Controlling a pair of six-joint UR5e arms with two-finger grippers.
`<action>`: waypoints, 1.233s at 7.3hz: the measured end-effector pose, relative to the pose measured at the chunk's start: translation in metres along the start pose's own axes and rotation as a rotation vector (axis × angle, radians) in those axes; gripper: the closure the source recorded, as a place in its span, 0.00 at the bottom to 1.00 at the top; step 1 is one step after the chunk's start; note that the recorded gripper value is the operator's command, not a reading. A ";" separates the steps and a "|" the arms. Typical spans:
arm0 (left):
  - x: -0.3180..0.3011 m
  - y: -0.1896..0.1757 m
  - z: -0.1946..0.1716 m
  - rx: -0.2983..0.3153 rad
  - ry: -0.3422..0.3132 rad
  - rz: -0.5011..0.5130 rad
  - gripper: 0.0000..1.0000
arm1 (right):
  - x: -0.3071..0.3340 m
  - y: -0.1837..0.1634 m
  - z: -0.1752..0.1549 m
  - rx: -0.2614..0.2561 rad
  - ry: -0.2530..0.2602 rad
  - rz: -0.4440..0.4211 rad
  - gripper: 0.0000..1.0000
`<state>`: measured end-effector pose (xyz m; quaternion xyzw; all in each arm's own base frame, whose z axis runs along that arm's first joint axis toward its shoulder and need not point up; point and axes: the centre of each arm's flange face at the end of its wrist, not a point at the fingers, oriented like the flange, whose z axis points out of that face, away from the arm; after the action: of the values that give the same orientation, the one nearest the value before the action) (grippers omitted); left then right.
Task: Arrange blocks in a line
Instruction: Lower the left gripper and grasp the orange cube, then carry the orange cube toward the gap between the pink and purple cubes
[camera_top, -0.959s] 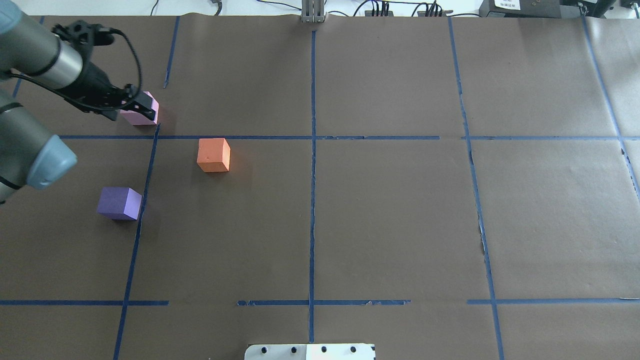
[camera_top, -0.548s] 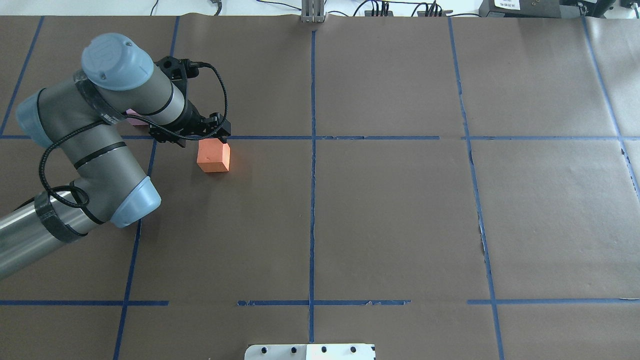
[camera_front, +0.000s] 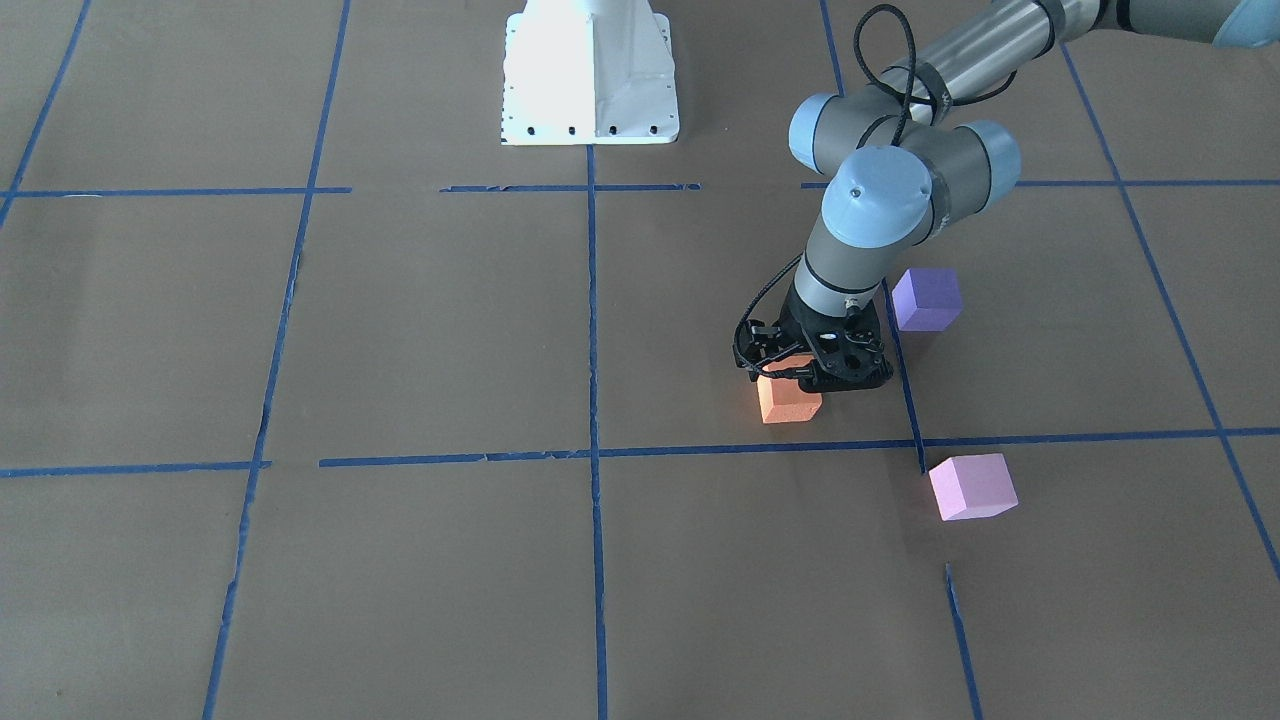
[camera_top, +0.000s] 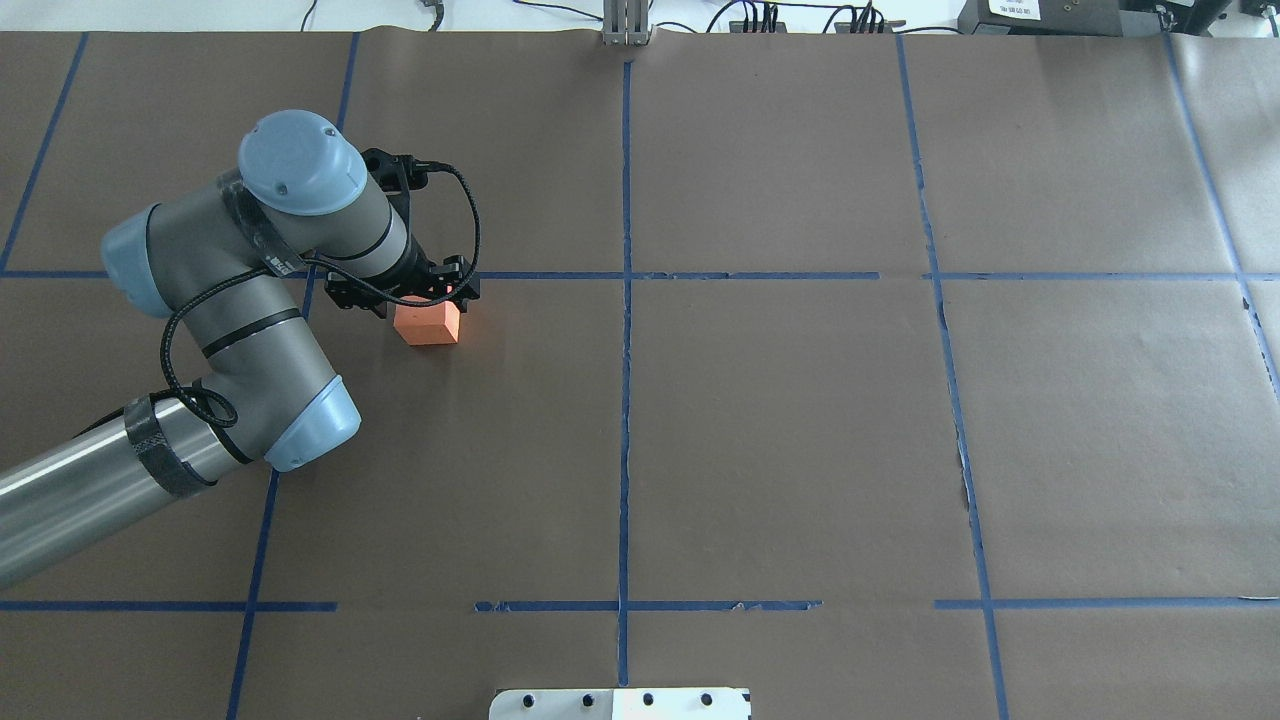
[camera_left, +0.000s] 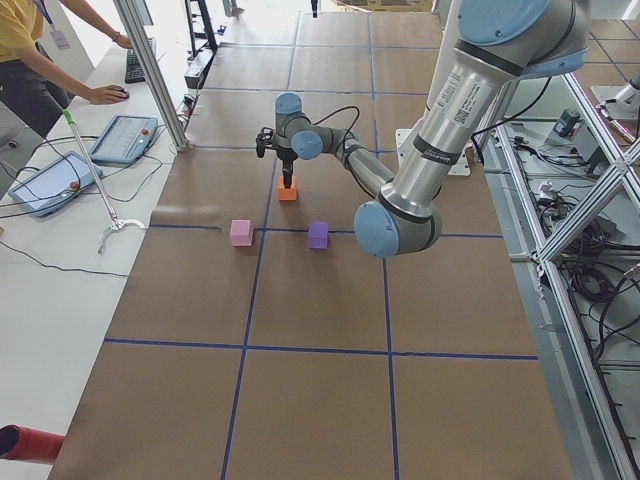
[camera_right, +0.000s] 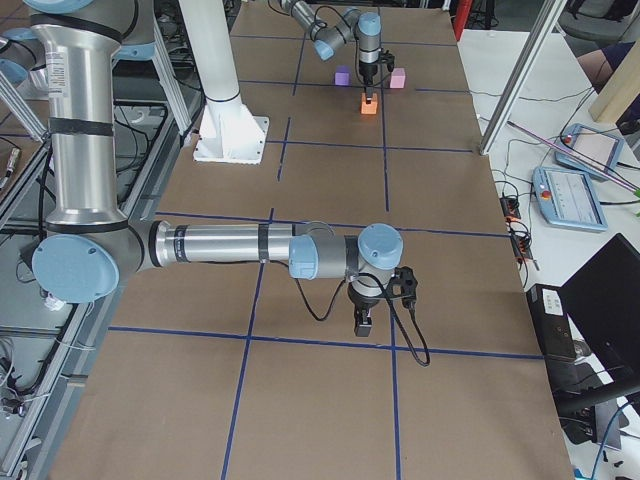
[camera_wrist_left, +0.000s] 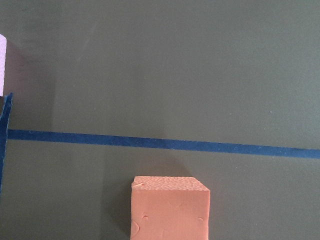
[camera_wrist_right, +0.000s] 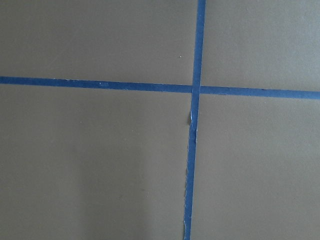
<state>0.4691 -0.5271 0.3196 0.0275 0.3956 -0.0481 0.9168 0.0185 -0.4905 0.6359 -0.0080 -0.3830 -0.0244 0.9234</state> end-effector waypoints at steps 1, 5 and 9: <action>-0.002 -0.001 0.009 -0.007 -0.013 -0.004 0.00 | 0.000 0.000 0.000 0.000 0.000 0.000 0.00; -0.003 -0.002 0.029 -0.008 0.010 0.012 0.78 | 0.000 0.000 0.000 0.000 0.000 0.000 0.00; -0.005 -0.016 -0.038 0.039 0.066 0.039 0.95 | 0.000 0.000 0.000 0.000 0.000 0.000 0.00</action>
<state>0.4367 -0.5392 0.2968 0.0546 0.4242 -0.0370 0.9032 0.0185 -0.4905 0.6359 -0.0082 -0.3830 -0.0242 0.9234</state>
